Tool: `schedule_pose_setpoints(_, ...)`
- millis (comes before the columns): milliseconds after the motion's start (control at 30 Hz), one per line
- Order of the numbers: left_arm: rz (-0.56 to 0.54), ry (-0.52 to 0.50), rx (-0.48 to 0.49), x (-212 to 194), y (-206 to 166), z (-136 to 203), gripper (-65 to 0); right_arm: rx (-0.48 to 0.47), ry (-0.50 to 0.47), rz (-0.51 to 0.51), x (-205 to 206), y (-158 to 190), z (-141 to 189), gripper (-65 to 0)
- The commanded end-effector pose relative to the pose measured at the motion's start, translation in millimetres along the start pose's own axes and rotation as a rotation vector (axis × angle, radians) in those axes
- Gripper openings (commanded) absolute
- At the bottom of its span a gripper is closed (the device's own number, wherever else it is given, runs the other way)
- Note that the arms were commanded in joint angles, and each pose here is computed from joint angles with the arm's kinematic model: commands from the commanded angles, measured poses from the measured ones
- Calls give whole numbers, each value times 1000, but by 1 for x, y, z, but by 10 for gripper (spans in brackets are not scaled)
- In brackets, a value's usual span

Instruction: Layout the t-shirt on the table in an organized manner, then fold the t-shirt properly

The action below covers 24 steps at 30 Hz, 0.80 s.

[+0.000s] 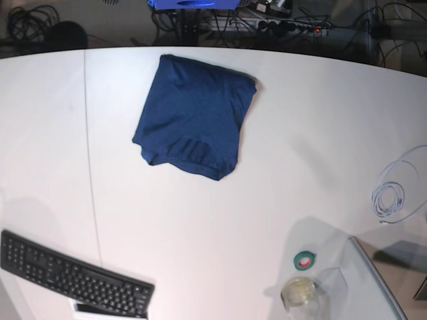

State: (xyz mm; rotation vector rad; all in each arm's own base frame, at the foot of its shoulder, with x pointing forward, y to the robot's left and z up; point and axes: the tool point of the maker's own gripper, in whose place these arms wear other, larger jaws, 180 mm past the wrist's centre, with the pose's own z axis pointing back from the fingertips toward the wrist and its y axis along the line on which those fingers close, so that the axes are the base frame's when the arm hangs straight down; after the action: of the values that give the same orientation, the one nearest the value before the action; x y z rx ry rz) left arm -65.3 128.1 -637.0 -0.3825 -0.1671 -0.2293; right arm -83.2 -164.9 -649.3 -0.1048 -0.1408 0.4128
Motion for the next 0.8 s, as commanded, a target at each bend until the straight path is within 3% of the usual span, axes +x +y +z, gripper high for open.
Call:
schedule_pose_setpoints(0, -15, -19, 49, 7, 9, -2, -650, -11, -78, 3, 13, -4, 1, -635)
schedule_pose_setpoints(133, -123, -82, 227, 30, 24, -8, -650, -50, -160, 23, 39, -34, -5, -635)
schedule_pose_setpoints(267, -153, -88, 305, 33, 21, -12, -650, -70, -104, 52, 44, -55, -12, -638)
schedule_pose_setpoints(367, -162, -84, 332, 31, 17, -13, -650, -63, -61, 134, 44, -62, -15, -638)
schedule_pose_setpoints(500, -138, 5, 323, -4, 14, -8, -650, -40, -30, 197, 28, -57, -12, -635)
schedule_pose_setpoints(667, -133, 35, 319, -22, 12, -2, -650, -33, -24, 196, 22, -53, -10, -635)
schedule_pose_setpoints(767, -144, 47, 345, -28, 28, 7, -650, -20, -52, 188, 33, -45, -12, -635)
